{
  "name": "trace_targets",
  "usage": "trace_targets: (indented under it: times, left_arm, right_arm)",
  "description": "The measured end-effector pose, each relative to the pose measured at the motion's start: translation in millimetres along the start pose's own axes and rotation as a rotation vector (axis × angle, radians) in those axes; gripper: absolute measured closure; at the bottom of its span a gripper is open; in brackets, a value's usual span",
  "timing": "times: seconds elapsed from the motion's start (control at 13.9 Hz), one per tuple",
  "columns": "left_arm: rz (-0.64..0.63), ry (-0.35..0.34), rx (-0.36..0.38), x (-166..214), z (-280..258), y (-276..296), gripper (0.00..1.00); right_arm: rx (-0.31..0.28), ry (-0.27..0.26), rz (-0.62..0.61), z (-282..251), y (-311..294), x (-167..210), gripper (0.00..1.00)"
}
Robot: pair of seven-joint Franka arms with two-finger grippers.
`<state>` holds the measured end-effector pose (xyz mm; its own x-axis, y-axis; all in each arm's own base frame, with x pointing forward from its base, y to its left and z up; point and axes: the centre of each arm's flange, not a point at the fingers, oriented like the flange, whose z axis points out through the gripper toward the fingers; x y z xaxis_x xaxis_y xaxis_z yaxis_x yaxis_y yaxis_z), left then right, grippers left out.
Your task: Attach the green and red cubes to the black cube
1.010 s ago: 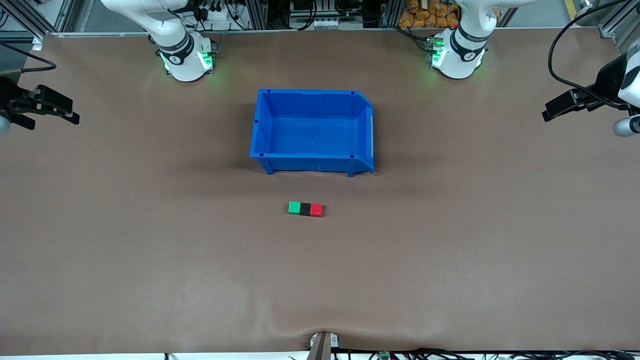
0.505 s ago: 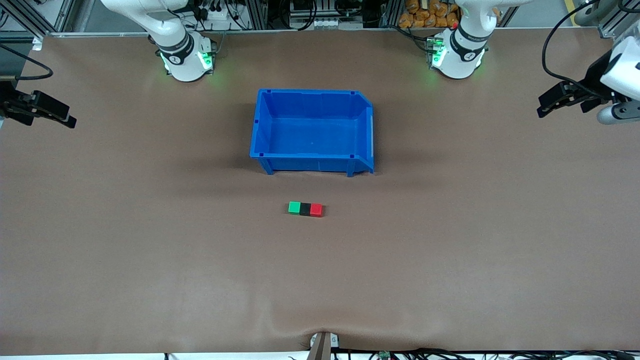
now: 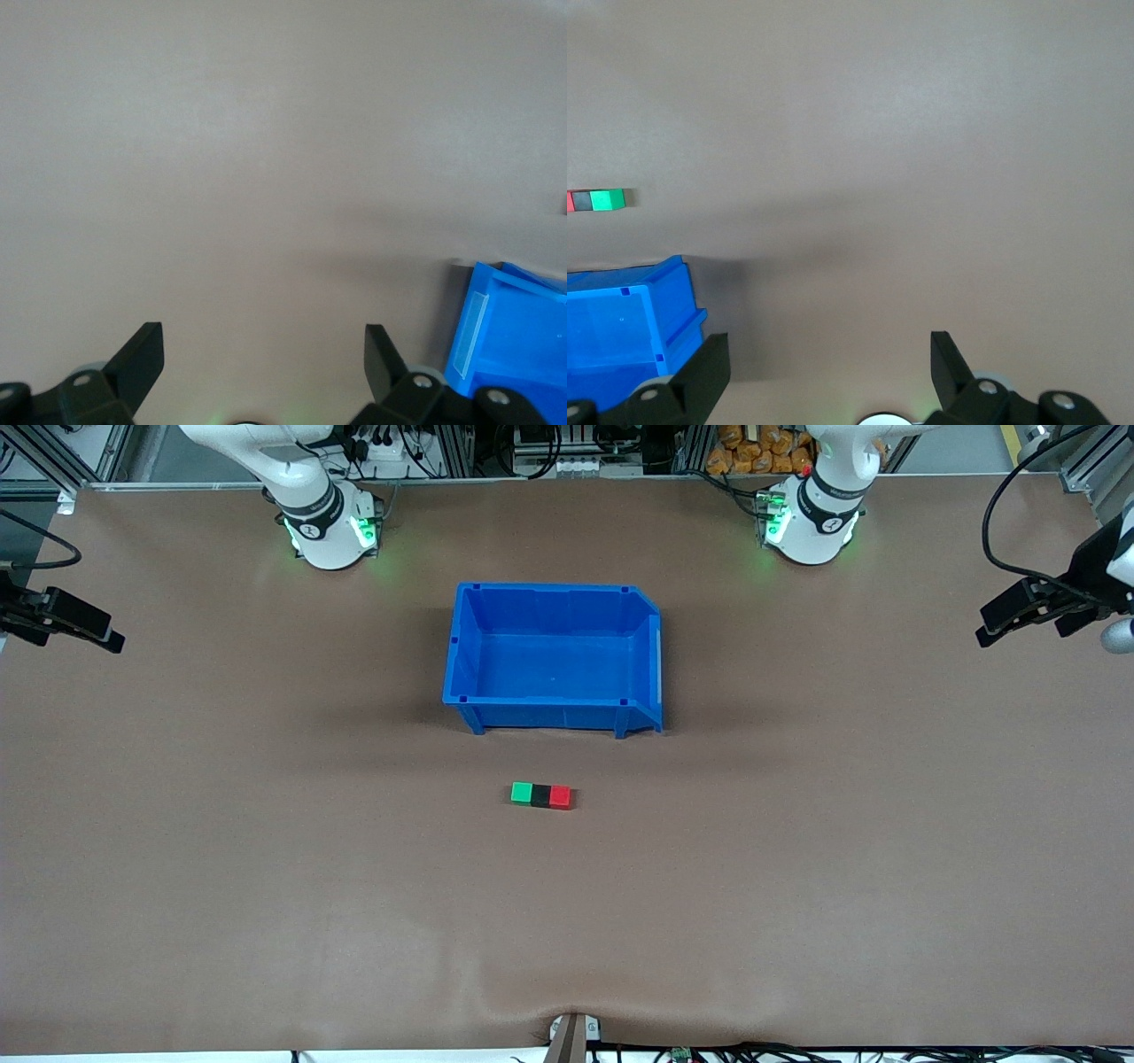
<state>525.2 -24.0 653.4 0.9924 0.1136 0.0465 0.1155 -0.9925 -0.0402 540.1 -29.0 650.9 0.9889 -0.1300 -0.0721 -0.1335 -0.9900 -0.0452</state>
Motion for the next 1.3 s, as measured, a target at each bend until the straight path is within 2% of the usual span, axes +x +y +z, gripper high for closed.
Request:
trace_targets:
  times: [0.29,1.3]
  left_arm:
    - [0.022,-0.003,0.0,-8.0,-21.1,10.8,0.0]
    - [0.022,-0.053,0.003,-9.0,-12.8,8.9,0.0]
  right_arm:
    - [0.0,0.001,-0.001,-0.3,-0.4,-0.1,0.0]
    - [0.0,0.0,-0.018,-0.2,-0.5,-0.1,0.0]
